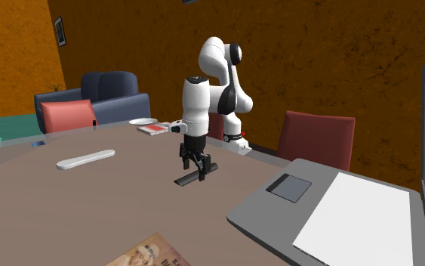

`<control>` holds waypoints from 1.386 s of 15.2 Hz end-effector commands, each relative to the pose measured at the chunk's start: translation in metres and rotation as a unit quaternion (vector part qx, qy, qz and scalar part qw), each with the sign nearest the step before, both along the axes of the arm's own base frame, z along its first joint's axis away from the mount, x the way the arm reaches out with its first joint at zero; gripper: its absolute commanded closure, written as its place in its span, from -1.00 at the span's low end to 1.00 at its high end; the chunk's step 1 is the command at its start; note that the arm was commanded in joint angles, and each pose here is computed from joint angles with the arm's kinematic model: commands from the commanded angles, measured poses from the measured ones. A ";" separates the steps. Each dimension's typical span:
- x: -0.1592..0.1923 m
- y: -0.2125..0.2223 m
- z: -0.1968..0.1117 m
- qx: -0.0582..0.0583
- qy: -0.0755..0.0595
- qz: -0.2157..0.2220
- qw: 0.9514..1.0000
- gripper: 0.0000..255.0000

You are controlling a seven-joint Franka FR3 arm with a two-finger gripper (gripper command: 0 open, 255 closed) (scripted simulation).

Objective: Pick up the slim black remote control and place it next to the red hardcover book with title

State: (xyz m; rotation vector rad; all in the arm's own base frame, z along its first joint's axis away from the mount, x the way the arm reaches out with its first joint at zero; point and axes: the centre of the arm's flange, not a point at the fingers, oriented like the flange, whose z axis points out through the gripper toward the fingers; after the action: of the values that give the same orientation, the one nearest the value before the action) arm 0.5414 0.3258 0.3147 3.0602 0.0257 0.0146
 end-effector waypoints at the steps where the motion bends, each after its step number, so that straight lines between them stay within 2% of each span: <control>1: 0.000 0.000 0.000 0.000 0.000 0.000 1.000 1.00; 10: 0.000 0.000 0.000 0.000 0.000 0.000 1.000 1.00; 21: 0.000 0.000 0.058 0.000 0.000 0.000 1.000 1.00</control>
State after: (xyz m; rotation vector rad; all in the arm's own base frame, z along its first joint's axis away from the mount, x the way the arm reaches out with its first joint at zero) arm 0.5401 0.3260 0.3672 3.0601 0.0257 0.0148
